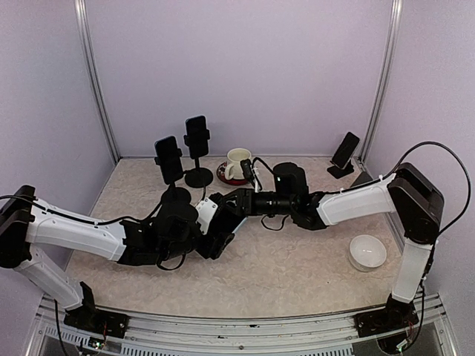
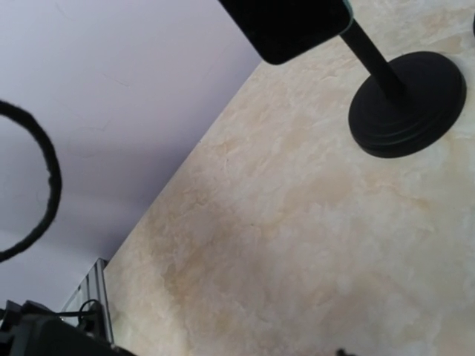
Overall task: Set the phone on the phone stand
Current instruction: Pass from the left arm to the right
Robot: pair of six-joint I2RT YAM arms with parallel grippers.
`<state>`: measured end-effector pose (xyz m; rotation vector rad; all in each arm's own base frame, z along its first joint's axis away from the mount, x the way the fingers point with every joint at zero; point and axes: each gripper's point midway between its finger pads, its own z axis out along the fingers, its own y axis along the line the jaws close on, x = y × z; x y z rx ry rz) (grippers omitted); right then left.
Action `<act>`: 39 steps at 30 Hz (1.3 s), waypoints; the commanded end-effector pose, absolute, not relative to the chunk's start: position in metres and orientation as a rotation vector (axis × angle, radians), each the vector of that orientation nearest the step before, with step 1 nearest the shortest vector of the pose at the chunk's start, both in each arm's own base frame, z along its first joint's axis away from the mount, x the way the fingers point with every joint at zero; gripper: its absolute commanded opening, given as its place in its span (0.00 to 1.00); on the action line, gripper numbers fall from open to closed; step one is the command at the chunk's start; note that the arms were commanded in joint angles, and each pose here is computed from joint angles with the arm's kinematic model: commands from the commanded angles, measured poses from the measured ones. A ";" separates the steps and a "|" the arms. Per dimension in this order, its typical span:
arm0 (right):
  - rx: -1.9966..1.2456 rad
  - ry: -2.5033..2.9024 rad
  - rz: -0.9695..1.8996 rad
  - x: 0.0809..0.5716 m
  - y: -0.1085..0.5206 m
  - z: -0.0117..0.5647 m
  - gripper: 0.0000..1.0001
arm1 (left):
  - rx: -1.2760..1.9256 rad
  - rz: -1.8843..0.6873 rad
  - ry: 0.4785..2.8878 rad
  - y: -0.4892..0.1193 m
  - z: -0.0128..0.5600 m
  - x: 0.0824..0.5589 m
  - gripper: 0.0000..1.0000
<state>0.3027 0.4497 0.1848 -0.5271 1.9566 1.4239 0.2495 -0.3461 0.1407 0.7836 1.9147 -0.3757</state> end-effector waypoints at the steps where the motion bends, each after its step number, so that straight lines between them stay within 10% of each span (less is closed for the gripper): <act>1: -0.559 1.917 1.472 0.296 0.462 0.194 0.53 | 0.723 -0.394 1.845 -0.350 0.165 0.255 0.53; 39: -0.582 1.907 1.516 0.278 0.465 0.196 0.53 | 0.645 -0.354 1.848 -0.340 0.171 0.258 0.53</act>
